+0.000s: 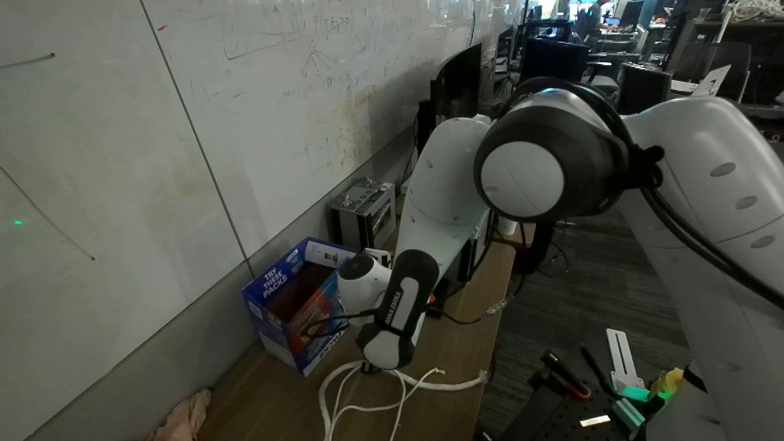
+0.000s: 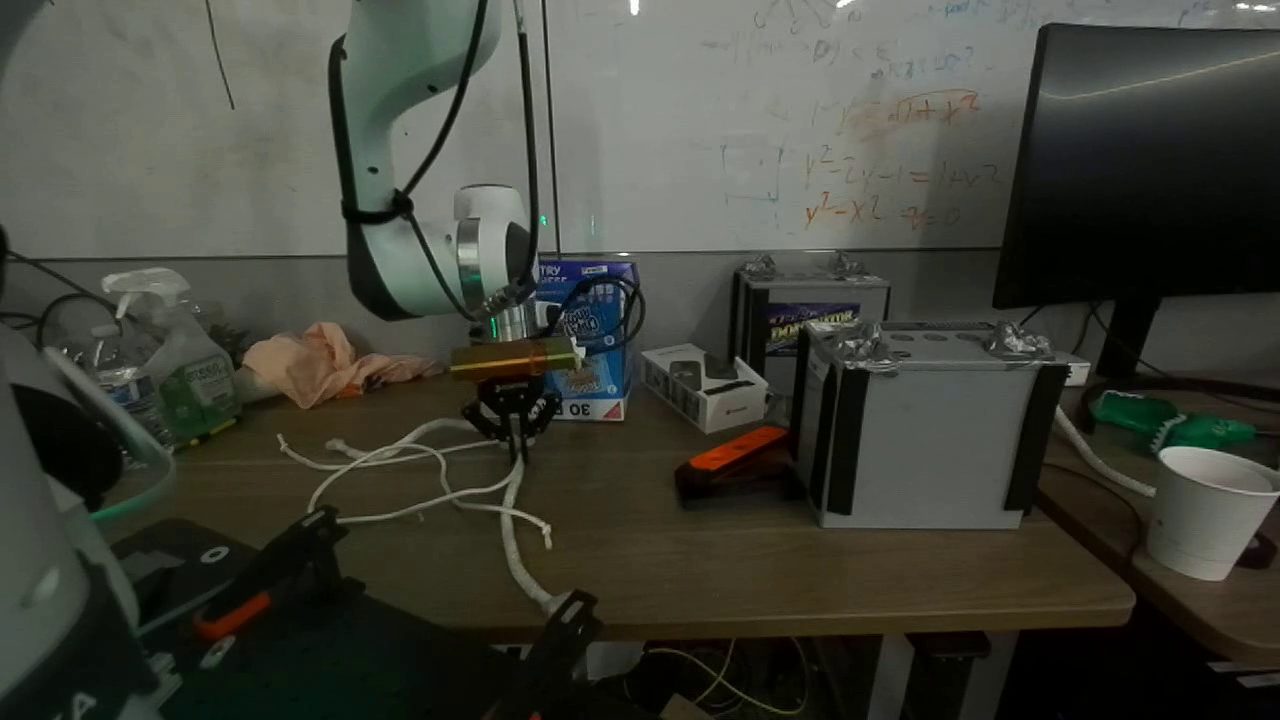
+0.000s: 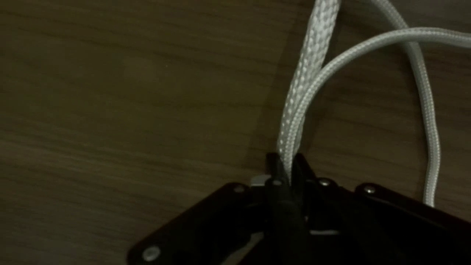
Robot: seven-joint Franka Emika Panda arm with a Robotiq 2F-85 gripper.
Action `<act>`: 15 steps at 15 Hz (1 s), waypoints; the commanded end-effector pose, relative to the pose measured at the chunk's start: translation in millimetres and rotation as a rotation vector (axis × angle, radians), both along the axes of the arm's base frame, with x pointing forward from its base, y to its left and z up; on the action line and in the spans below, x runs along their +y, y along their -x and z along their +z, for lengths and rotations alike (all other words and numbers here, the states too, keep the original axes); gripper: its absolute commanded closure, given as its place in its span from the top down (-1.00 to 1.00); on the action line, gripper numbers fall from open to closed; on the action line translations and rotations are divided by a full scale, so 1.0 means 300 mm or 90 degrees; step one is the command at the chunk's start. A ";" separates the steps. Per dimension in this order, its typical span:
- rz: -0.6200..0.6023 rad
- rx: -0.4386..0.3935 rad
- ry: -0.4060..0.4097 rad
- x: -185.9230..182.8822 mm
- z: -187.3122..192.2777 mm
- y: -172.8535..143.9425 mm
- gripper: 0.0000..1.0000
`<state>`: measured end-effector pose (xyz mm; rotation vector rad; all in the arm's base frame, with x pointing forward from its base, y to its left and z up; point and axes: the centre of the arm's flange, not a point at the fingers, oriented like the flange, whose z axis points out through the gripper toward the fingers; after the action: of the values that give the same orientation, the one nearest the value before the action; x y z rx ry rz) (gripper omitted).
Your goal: Put the ropes inside the blue box.
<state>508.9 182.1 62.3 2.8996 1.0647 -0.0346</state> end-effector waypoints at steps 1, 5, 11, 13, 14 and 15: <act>-0.014 -0.005 0.027 -0.006 0.273 -0.001 -0.94; -0.054 -0.027 0.033 -0.017 0.542 -0.035 -0.94; -0.212 -0.134 -0.032 -0.022 1.024 -0.055 -0.94; -0.264 -0.171 -0.059 -0.020 1.192 -0.044 -0.94; -0.291 -0.194 -0.070 -0.012 1.273 -0.031 -0.94; -0.314 -0.213 -0.082 -0.009 1.356 -0.018 -0.94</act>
<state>531.8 176.2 397.2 3.0258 0.4791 0.3679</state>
